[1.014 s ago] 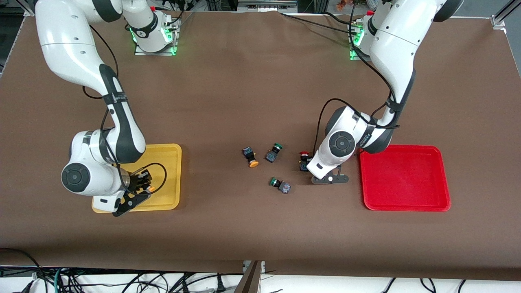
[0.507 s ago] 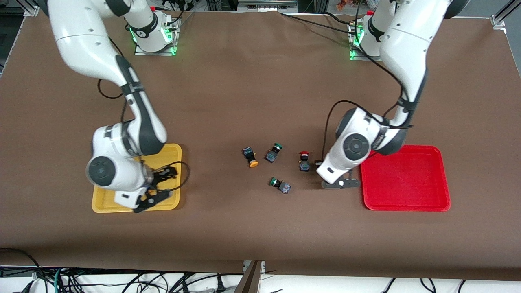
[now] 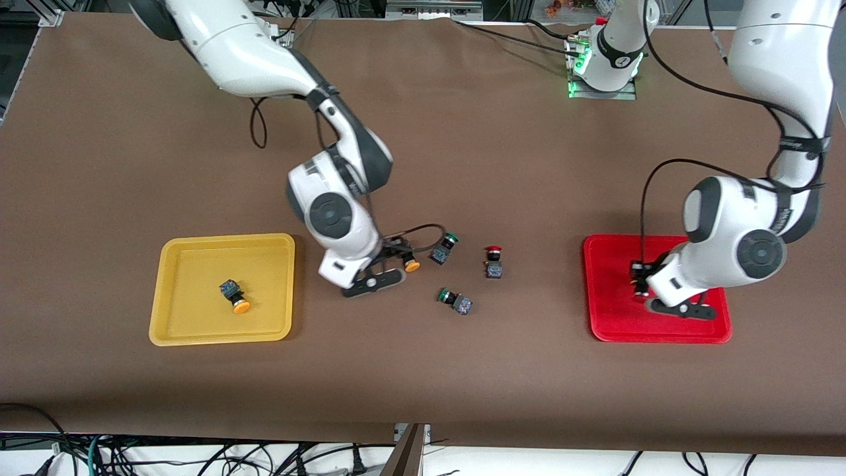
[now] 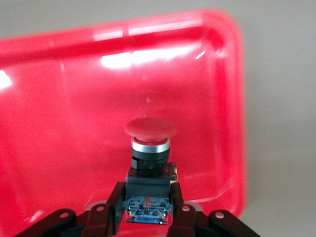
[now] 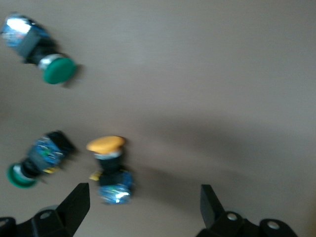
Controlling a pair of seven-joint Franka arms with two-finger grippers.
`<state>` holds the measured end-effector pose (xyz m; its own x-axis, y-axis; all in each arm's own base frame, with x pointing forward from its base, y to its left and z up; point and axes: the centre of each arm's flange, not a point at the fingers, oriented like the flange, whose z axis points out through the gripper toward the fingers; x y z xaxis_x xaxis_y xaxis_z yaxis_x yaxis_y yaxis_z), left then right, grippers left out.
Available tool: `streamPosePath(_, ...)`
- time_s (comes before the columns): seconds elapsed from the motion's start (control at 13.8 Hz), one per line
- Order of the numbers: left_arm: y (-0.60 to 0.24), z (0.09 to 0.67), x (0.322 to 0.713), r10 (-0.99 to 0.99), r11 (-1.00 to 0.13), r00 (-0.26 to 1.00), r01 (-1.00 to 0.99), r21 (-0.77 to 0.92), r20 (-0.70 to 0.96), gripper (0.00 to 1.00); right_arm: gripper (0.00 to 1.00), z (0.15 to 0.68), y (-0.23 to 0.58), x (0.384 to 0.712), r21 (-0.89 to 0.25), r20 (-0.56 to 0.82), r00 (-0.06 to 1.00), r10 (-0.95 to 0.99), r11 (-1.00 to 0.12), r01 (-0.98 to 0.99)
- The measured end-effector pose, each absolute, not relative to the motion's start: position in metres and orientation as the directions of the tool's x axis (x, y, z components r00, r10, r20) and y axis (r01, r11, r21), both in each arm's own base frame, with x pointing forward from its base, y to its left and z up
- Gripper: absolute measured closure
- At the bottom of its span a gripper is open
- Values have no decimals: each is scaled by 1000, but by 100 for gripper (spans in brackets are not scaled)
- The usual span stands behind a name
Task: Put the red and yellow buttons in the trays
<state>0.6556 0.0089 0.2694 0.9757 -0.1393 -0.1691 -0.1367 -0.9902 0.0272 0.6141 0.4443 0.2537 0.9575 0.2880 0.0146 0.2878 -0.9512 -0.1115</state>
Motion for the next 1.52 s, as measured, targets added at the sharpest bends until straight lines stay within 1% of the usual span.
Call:
streamPosePath(0.22,76,261,641,-152,-988,973,-145,48,-174,59,1,218,478,588,-122,59,953,299,-945,304)
streamPosePath(0.43,127,247,631,-139,-990,980,-132,56,-145,59,1,201,479,583,-81,66,942,330,-939,335)
streamPosePath(0.65,137,220,628,-136,-990,980,-127,67,-147,59,1,197,472,586,-53,65,939,337,-939,341)
streamPosePath(0.87,137,201,627,-147,-988,978,-137,76,-147,59,1,177,466,575,-40,22,952,307,-951,307)
streamPosePath(1.01,136,199,628,-150,-987,978,-140,77,-143,45,1,169,465,569,-33,3,964,267,-963,267)
streamPosePath(1.09,130,207,634,-160,-985,978,-150,82,-134,34,2,167,466,566,-31,-2,966,257,-966,257)
streamPosePath(1.16,116,220,643,-173,-982,976,-162,94,-133,23,6,168,467,565,-30,-1,967,255,-966,255)
streamPosePath(1.23,96,236,652,-173,-982,975,-159,106,-137,15,18,170,467,566,-29,1,968,251,-968,250)
streamPosePath(1.3,69,255,662,-162,-982,978,-147,115,-134,4,29,172,467,567,-30,4,969,245,-969,245)
streamPosePath(1.38,35,271,669,-147,-984,981,-132,120,-128,0,42,175,467,567,-31,7,971,241,-970,241)
streamPosePath(1.45,-17,280,673,-128,-986,984,-113,119,-128,0,59,180,467,568,-33,13,971,238,-971,238)
streamPosePath(1.52,-50,278,672,-119,-987,984,-104,119,-132,0,59,183,465,570,-32,17,972,235,-971,235)
